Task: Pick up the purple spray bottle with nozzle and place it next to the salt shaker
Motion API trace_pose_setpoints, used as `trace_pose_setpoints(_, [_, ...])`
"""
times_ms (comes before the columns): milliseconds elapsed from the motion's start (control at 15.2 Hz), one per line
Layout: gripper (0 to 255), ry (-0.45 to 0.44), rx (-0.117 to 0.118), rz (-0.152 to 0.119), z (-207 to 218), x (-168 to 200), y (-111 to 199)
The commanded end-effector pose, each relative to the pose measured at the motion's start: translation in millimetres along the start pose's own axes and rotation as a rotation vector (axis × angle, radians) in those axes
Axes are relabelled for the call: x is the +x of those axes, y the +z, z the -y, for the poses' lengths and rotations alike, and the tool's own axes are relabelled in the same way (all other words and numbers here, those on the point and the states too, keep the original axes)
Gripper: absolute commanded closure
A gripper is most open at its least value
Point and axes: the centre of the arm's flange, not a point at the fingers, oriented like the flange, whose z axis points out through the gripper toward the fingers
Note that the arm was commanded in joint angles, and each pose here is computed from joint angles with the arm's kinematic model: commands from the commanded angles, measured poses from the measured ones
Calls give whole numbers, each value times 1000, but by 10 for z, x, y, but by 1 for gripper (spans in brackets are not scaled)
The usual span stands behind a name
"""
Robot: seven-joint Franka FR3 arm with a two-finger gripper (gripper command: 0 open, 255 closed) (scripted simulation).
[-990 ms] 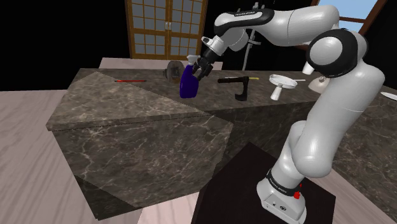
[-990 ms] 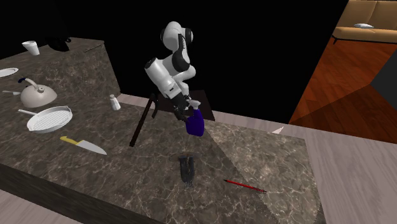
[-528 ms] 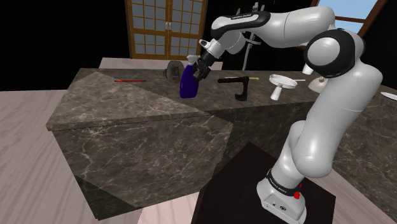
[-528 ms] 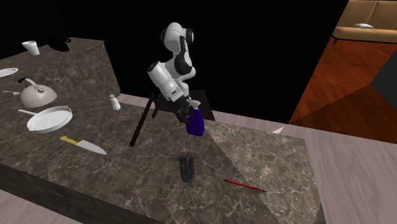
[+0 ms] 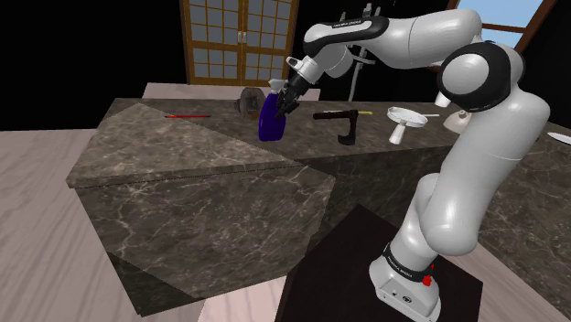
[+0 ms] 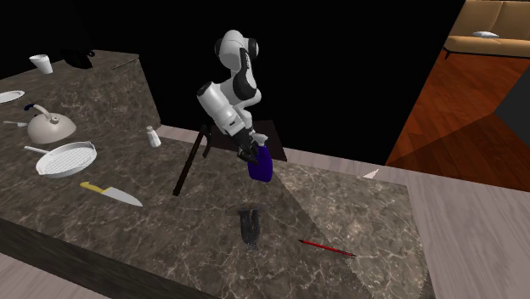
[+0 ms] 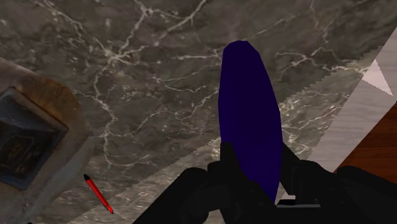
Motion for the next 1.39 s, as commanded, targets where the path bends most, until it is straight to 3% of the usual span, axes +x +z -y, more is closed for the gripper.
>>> trace_pose_setpoints(0, [255,0,0,0,0,0,1])
trace_pose_setpoints(330, [255,0,0,0,0,0,2])
trace_pose_setpoints(1320, [255,0,0,0,4,426,-666])
